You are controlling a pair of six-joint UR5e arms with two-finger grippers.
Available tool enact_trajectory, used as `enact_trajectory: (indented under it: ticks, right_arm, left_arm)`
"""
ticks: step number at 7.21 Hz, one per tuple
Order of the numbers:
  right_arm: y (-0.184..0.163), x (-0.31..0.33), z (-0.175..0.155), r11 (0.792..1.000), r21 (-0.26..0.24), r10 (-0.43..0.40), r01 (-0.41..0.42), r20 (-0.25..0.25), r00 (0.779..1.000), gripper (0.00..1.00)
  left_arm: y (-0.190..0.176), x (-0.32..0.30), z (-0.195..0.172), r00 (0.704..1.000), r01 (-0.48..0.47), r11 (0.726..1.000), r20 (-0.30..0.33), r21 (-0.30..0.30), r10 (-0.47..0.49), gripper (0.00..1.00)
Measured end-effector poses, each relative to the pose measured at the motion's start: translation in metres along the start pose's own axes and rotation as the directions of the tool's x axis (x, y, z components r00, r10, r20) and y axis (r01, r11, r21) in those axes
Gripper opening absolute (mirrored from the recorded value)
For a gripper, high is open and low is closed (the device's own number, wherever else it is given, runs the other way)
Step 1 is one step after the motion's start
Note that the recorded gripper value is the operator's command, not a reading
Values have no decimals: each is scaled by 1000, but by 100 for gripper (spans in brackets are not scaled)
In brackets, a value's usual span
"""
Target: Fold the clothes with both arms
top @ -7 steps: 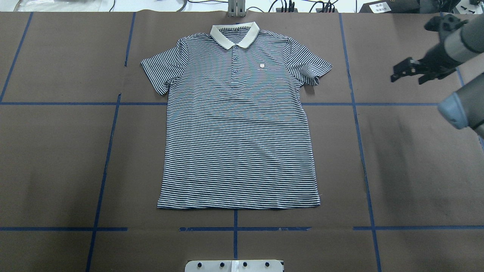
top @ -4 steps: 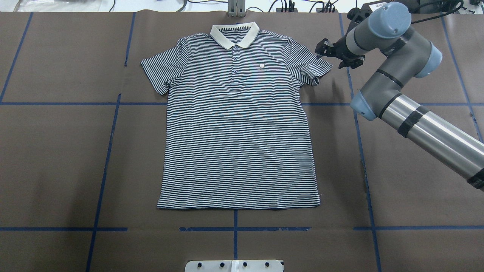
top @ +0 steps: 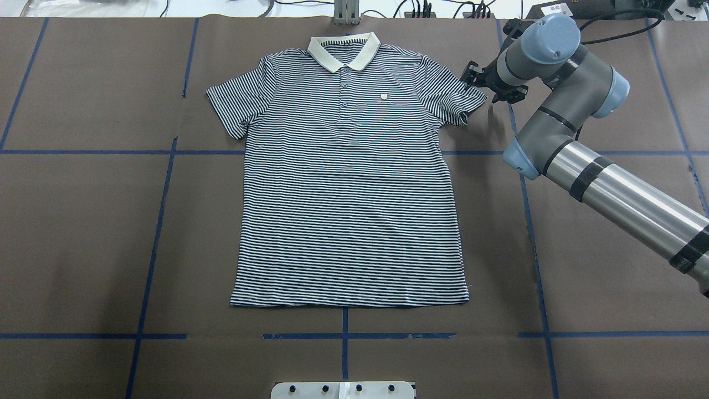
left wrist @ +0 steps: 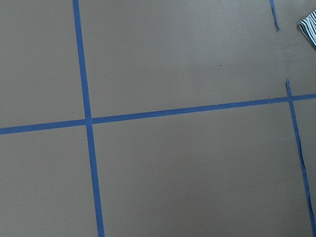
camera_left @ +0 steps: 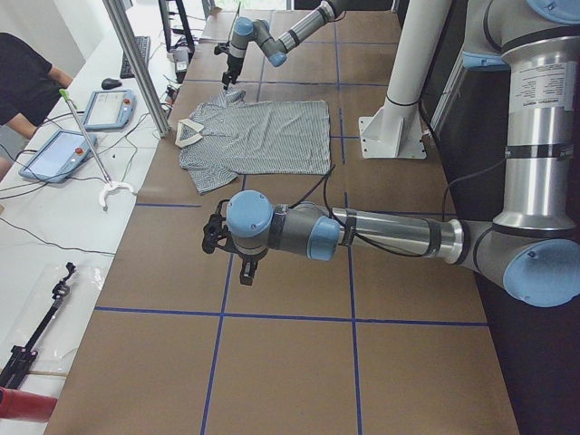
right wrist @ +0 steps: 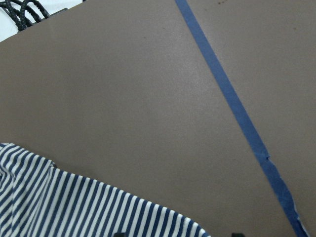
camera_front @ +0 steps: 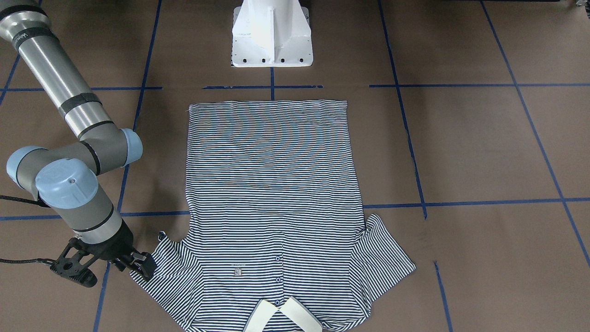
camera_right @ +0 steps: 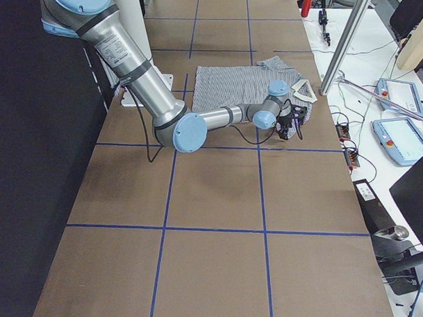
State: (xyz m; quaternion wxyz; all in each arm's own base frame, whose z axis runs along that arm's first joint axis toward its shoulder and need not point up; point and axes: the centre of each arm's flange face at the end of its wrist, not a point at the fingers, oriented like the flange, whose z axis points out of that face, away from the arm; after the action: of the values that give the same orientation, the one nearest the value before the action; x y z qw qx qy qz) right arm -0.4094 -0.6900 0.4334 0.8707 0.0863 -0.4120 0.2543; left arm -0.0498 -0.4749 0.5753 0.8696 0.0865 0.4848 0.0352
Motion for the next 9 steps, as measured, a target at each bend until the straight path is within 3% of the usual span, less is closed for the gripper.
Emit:
enact_trajectory:
  ticks: [1, 2, 3, 6, 9]
  right_arm:
    - [0, 2, 1, 1000, 0, 1, -1, -4, 1000, 24]
    - [1, 3, 2, 1000, 0, 2, -2, -8, 1000, 6]
    - [1, 5, 4, 1000, 0, 3, -3, -12, 1000, 0]
    - [1, 1, 2, 1000, 2, 4, -4, -8, 1000, 0]
    - [22, -71, -32, 1000, -10, 2, -1, 74, 997, 0]
  left_arm:
    - [0, 0, 0, 1000, -1, 1000, 0, 0, 1, 100]
    - [0, 0, 0, 1000, -1, 1000, 0, 1, 1, 100]
    - [-1, 1, 0, 1000, -3, 1000, 0, 1, 3, 100]
    - [-2, 2, -1, 1000, -5, 1000, 0, 3, 5, 100]
    - [-4, 6, -3, 1000, -11, 1000, -1, 8, 11, 100]
